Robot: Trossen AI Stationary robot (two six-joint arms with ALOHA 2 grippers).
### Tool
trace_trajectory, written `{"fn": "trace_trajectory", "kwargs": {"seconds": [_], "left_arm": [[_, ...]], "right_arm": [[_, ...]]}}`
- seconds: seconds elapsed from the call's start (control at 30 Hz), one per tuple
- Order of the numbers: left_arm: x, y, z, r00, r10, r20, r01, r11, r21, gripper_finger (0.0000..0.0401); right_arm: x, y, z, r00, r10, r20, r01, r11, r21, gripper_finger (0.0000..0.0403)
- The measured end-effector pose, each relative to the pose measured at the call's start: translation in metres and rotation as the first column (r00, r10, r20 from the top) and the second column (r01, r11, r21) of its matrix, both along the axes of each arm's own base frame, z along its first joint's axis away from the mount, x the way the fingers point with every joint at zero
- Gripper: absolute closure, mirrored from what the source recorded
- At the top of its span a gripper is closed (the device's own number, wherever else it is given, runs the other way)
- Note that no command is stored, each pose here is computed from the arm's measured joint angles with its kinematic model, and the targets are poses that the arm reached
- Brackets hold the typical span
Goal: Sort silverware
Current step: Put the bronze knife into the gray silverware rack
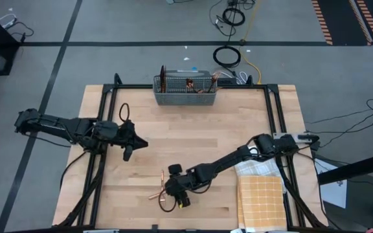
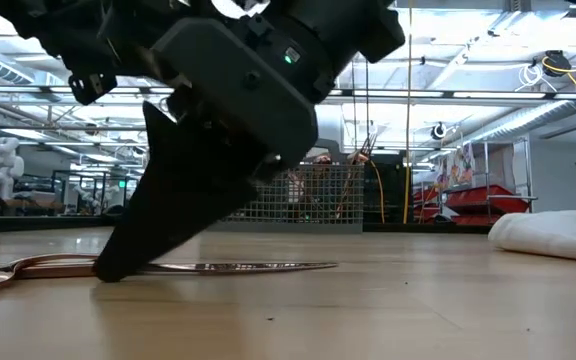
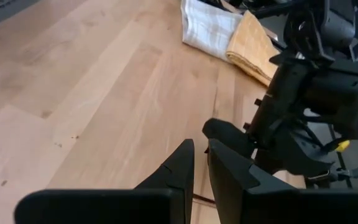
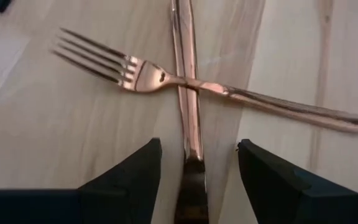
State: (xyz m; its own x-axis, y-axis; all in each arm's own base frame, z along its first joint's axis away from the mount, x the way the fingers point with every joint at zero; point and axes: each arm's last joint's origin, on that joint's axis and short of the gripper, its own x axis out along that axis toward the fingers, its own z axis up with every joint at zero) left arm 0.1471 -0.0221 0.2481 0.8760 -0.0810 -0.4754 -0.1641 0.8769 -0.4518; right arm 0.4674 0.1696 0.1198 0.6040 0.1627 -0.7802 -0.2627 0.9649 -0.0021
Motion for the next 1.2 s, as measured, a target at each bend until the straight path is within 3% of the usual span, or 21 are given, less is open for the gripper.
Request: {"fn": "trace_trajectory", "kwargs": {"seconds": [0.2,0.3,0.57,0.63,1.2], "left_arm": [[-0.002,-0.001,-0.003,0.999,-0.005,-0.034,0.006,1.000,0.007,0.0349],[-0.002,0.000,-0.004,0.999,0.001,-0.050,-0.001,1.000,0.013,0.0349],[-0.002,0.000,-0.004,0.999,0.013,-0.049,-0.012,1.000,0.021,0.0349],[-0.002,0.000,-0.004,0.999,0.013,-0.049,-0.012,1.000,0.021,0.0349],[-0.002,0.000,-0.004,0.999,0.003,-0.046,-0.001,0.999,0.048,0.0349]], "right_arm": [[-0.001,0.000,-0.022,0.998,-0.005,-0.058,0.003,1.000,-0.026,0.0204],[-0.002,0.001,-0.033,0.997,-0.011,-0.082,0.007,0.999,-0.052,0.0225],[-0.004,0.002,-0.041,0.992,-0.023,-0.127,0.017,0.999,-0.045,0.0370],[-0.004,0.001,-0.042,0.991,-0.033,-0.132,0.028,0.999,-0.043,0.0391],[-0.010,-0.006,-0.027,0.938,-0.308,-0.162,0.307,0.951,-0.031,0.0402]]}}
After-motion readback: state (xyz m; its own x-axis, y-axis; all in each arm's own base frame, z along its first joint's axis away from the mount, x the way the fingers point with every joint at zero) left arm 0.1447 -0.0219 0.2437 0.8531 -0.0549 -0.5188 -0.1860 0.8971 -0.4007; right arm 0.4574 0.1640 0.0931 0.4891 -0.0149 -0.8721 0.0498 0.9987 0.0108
